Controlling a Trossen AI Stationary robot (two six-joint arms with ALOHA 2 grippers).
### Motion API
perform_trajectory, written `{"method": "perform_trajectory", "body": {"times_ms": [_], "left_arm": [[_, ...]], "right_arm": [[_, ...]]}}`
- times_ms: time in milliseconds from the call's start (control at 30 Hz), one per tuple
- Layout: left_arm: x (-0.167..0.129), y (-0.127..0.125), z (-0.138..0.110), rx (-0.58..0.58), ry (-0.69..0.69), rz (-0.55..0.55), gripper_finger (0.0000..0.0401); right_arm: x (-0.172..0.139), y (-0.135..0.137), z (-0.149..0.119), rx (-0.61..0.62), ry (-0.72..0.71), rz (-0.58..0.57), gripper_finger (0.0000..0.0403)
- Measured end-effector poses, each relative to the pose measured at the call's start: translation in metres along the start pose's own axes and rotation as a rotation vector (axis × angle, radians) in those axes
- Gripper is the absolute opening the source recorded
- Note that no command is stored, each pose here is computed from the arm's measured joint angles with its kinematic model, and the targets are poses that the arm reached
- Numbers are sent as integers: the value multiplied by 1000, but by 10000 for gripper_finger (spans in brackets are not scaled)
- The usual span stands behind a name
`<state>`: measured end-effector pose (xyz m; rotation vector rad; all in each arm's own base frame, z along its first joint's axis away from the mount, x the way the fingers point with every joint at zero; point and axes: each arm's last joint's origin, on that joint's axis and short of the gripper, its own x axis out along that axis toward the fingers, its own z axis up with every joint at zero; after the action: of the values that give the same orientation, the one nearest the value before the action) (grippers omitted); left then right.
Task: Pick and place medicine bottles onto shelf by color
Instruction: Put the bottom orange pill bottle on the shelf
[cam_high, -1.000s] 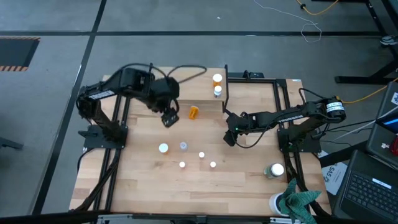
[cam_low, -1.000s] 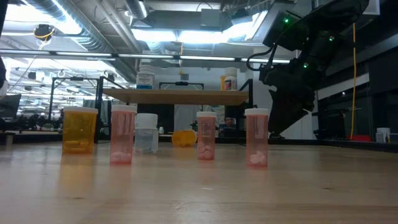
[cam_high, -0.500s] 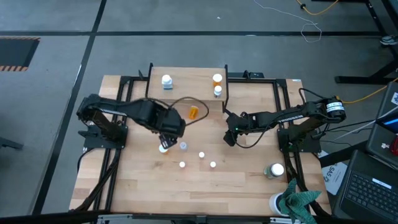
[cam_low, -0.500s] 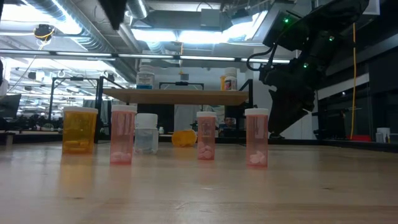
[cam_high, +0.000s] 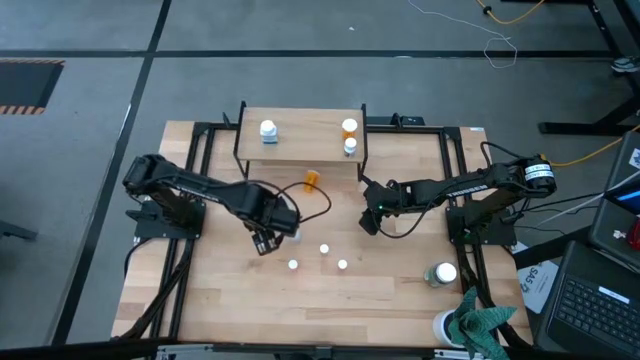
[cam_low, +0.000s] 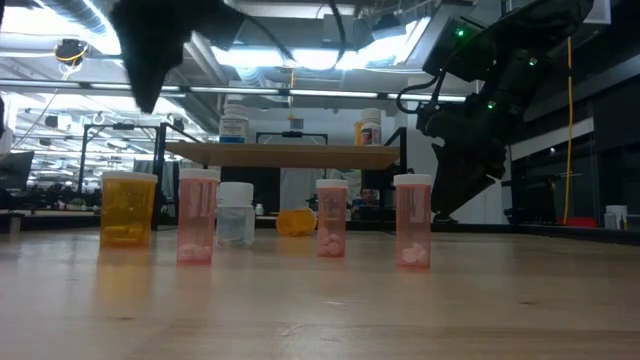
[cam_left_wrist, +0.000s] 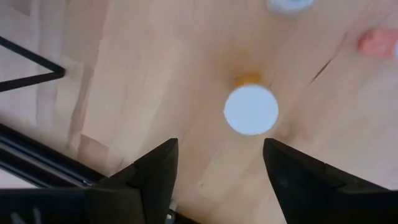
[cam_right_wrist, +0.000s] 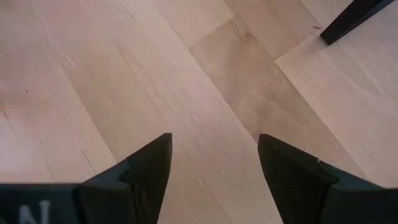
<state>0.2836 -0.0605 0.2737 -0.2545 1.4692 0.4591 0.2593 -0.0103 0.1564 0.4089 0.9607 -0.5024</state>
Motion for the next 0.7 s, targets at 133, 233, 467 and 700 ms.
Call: {"method": "perform_trajectory", "body": {"times_ms": [133,233,467,700], "left_arm": [[15,-8,-11,71,22,17,231],[22,-14,-16,103,14,16,231],[30,-30,-22,284,-100,4,231],[30,-35,-26,335,-107,6,231]], "right_arm": [[0,0,0,1,0,0,241],[0,0,0,0,0,0,241],[0,0,0,51,1,0,241],[0,0,0,79,1,0,241]]}}
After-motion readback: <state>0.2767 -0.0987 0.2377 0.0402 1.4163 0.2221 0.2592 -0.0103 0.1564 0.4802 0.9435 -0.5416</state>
